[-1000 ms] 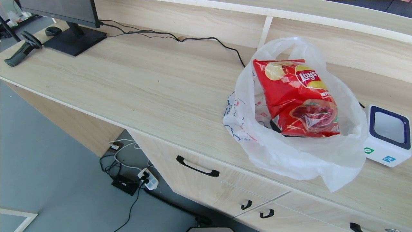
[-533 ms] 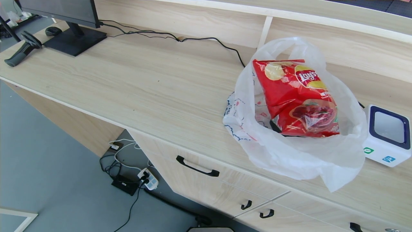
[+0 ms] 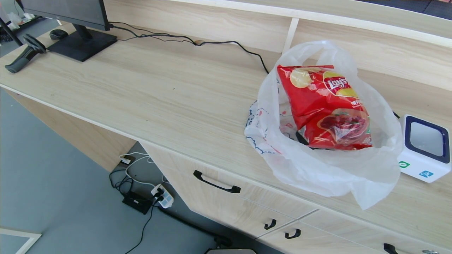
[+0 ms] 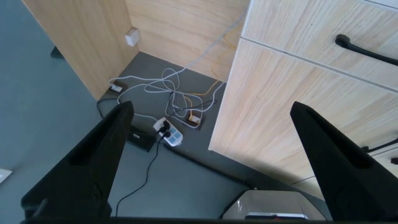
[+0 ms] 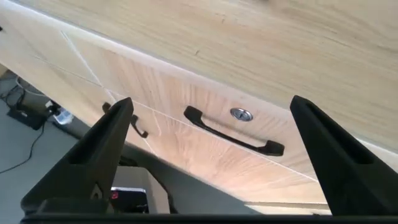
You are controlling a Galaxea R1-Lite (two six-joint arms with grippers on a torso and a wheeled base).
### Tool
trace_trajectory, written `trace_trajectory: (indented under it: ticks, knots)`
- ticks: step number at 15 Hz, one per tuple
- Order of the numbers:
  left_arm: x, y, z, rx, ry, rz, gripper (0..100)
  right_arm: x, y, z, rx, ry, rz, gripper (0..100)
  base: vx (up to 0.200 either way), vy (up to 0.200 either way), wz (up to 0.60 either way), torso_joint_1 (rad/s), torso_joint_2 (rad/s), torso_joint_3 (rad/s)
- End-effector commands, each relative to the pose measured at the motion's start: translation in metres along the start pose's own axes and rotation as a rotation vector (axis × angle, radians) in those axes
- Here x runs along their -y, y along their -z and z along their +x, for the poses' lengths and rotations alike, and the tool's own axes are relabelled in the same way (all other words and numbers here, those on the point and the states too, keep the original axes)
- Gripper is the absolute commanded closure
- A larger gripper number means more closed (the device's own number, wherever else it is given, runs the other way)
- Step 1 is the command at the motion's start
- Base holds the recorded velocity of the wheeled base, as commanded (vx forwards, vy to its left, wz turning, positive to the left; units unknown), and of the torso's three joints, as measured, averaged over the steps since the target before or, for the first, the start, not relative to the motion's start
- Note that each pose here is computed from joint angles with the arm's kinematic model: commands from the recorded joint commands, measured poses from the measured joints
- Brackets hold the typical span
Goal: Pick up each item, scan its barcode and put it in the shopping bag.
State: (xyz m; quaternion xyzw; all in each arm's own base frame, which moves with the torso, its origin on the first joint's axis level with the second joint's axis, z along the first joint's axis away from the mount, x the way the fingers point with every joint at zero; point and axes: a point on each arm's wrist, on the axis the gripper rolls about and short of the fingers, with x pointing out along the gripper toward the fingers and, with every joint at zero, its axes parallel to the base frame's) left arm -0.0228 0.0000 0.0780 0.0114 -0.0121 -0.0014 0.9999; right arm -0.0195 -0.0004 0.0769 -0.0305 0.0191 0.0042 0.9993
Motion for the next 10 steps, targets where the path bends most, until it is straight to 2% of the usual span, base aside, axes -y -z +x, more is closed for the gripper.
trace_trajectory:
  ticks: [1, 10]
  knots:
    - [0.0, -0.0001, 0.0001, -0.001, 0.0, 0.0, 0, -0.0003, 0.0008, -0.0032, 0.041, 0.013, 0.007, 0, 0.0, 0.0, 0.0, 0.0, 0.0, 0.0]
    - [0.0, -0.0001, 0.0001, -0.001, 0.0, -0.003, 0, -0.0001, 0.0011, -0.0032, 0.038, 0.019, 0.046, 0, 0.0, 0.0, 0.0, 0.0, 0.0, 0.0]
